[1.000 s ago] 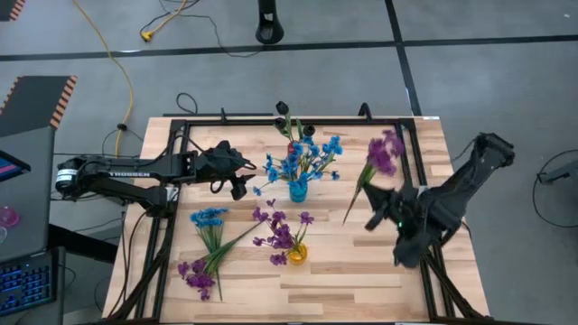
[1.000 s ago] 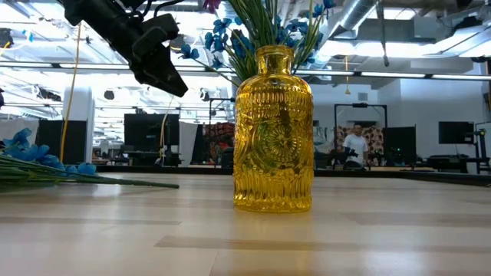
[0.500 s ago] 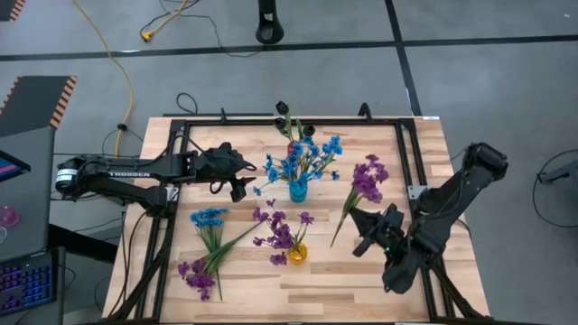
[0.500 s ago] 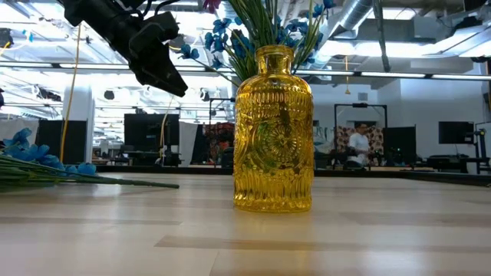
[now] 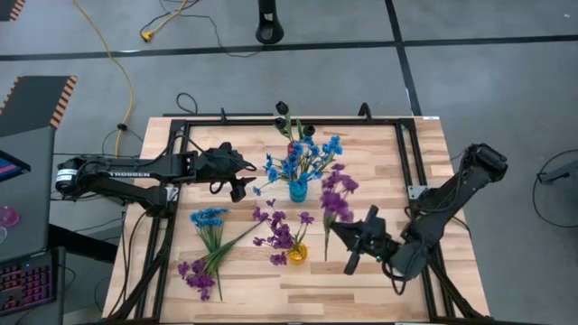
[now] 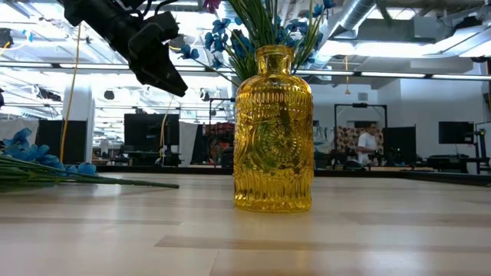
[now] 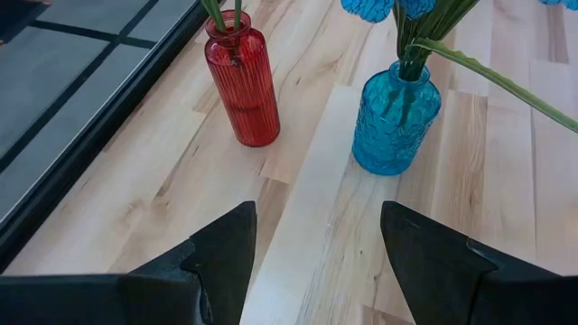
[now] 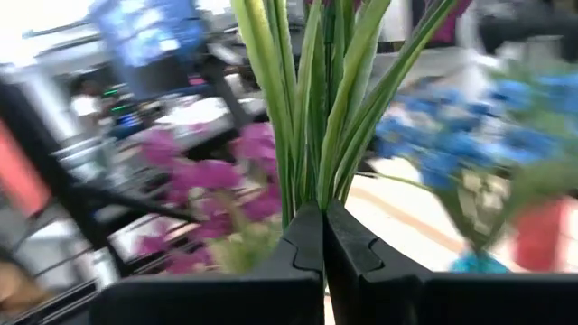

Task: Sort flowers into vase by color
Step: Put the top violet flower into the yellow crystal vase, then put the violet flower into the yellow crystal vase

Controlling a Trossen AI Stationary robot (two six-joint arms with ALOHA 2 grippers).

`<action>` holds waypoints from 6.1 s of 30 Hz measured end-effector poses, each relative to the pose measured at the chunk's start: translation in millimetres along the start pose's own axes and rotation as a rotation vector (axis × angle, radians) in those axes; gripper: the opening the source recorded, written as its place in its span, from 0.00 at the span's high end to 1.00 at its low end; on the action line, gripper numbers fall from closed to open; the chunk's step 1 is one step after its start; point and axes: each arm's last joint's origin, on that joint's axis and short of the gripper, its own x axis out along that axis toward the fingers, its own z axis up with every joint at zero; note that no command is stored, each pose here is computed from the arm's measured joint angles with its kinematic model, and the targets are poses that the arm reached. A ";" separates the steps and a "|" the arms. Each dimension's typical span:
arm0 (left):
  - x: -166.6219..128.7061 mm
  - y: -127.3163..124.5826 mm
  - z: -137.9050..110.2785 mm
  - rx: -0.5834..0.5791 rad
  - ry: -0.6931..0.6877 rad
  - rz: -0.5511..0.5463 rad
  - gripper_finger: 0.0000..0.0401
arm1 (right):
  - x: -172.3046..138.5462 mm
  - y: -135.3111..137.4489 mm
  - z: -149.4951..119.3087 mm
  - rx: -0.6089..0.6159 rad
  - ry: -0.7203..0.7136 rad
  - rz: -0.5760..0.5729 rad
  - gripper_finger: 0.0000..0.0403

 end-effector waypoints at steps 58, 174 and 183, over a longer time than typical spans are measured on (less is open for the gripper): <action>0.0 -0.2 2.2 0.002 -0.023 -0.001 0.44 | 43.0 -40.8 -54.5 -0.279 -0.365 0.547 0.93; -66.6 -107.2 -18.7 -0.145 0.192 -0.304 0.44 | 65.0 -63.5 -87.4 -0.374 0.000 0.413 0.40; -67.4 -108.3 -19.1 -0.175 0.184 -0.289 0.44 | 47.1 -72.0 -66.8 -0.350 0.121 0.355 0.40</action>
